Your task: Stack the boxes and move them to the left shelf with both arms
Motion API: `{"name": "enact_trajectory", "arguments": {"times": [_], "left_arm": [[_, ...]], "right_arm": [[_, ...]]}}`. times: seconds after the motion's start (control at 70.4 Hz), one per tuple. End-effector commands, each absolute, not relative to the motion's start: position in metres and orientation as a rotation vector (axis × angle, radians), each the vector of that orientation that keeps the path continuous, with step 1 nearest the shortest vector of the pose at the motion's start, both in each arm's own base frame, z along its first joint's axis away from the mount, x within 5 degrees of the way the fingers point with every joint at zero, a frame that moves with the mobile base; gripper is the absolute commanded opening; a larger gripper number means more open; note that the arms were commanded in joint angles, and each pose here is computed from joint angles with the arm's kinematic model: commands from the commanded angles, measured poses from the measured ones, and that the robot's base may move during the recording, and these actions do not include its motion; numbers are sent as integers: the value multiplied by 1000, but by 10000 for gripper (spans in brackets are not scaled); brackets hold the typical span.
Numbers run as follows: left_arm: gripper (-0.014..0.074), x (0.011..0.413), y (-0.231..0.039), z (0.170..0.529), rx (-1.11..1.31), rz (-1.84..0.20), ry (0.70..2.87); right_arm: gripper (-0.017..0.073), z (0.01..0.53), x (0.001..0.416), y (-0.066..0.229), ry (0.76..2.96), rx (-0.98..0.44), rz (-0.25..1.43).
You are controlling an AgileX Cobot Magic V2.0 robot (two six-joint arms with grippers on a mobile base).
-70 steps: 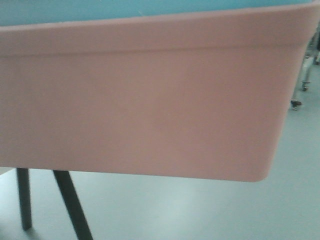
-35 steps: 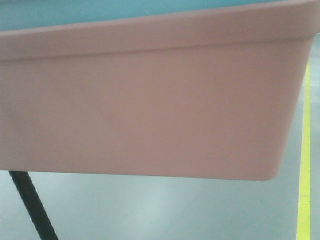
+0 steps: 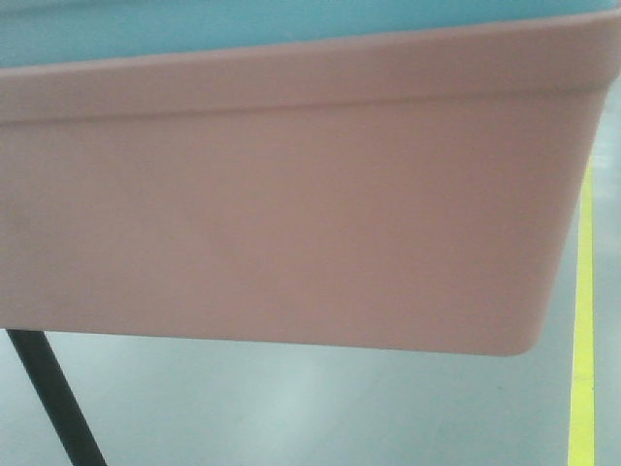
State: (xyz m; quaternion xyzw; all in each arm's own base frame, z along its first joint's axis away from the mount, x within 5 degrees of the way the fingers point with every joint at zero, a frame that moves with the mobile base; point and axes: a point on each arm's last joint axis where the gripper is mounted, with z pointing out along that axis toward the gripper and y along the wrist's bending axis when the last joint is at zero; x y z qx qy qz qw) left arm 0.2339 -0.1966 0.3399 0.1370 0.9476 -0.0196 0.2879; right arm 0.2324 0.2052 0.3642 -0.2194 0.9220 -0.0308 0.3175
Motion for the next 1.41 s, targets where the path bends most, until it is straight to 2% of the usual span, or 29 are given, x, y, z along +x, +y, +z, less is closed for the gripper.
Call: {"name": "enact_trajectory", "arguments": {"times": [0.0, 1.392], "left_arm": [[-3, 229, -225, 391, 449, -439, 2173], [-3, 229, -225, 391, 450, -438, 2175]], "right_arm": [[37, 399, 224, 233, 2161, -637, 304], [37, 399, 224, 233, 2161, -637, 304]]}}
